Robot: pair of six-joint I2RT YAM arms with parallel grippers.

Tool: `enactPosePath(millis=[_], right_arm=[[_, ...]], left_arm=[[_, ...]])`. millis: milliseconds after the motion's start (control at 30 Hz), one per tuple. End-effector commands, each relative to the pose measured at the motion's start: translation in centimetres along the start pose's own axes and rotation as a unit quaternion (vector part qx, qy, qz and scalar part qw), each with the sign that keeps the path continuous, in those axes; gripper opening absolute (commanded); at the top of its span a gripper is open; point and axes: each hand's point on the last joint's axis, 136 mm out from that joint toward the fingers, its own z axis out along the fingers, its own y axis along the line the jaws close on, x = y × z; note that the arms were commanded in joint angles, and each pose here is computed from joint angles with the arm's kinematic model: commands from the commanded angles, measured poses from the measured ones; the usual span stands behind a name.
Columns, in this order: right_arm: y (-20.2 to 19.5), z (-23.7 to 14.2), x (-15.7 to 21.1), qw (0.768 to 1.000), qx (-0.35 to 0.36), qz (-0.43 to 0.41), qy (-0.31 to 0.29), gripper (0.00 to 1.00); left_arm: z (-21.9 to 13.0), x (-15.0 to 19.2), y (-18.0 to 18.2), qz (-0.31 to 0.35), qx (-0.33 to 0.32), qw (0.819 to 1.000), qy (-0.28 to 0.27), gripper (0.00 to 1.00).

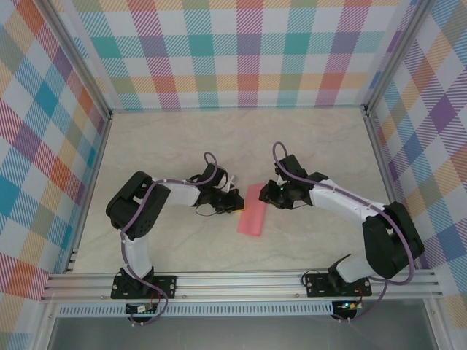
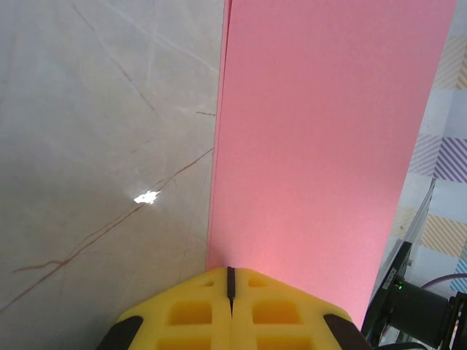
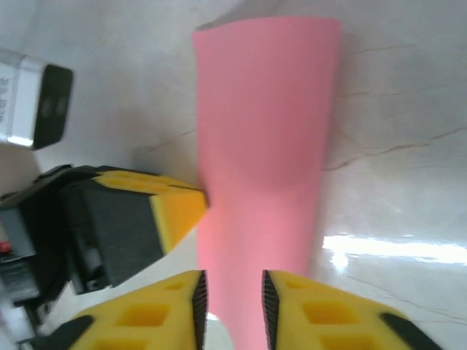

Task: Fold a paper plane with a square sheet of paper (pick it up from the middle)
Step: Hold the square sheet of paper at the center of the table, then fold the square sheet of paper in half at the center of the table.

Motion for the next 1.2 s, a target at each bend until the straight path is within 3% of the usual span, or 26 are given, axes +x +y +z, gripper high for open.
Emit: enactPosePath(millis=[0,200,400,1167], right_arm=[[2.8,0.9,0.7,0.996,-0.087,-0.021,0.027,0.14],[1.7,2.6,1.3,0.995,-0.086,-0.013,0.046,0.08],[0.5,4.0,1.9,0.992,-0.108,0.009,0.069,0.10],[-5.5,6.6,4.7,0.992,-0.071,0.039,0.100,0.15]], left_arm=[[0.5,1.3,2.2,-0.008,-0.047,0.999,0.015,0.00],[0.7,1.4,2.4,-0.010,-0.050,0.999,0.019,0.00],[0.7,1.2,2.5,-0.008,-0.055,0.998,0.019,0.00],[1.1,2.0,3.3,-0.014,-0.066,0.997,0.037,0.00]])
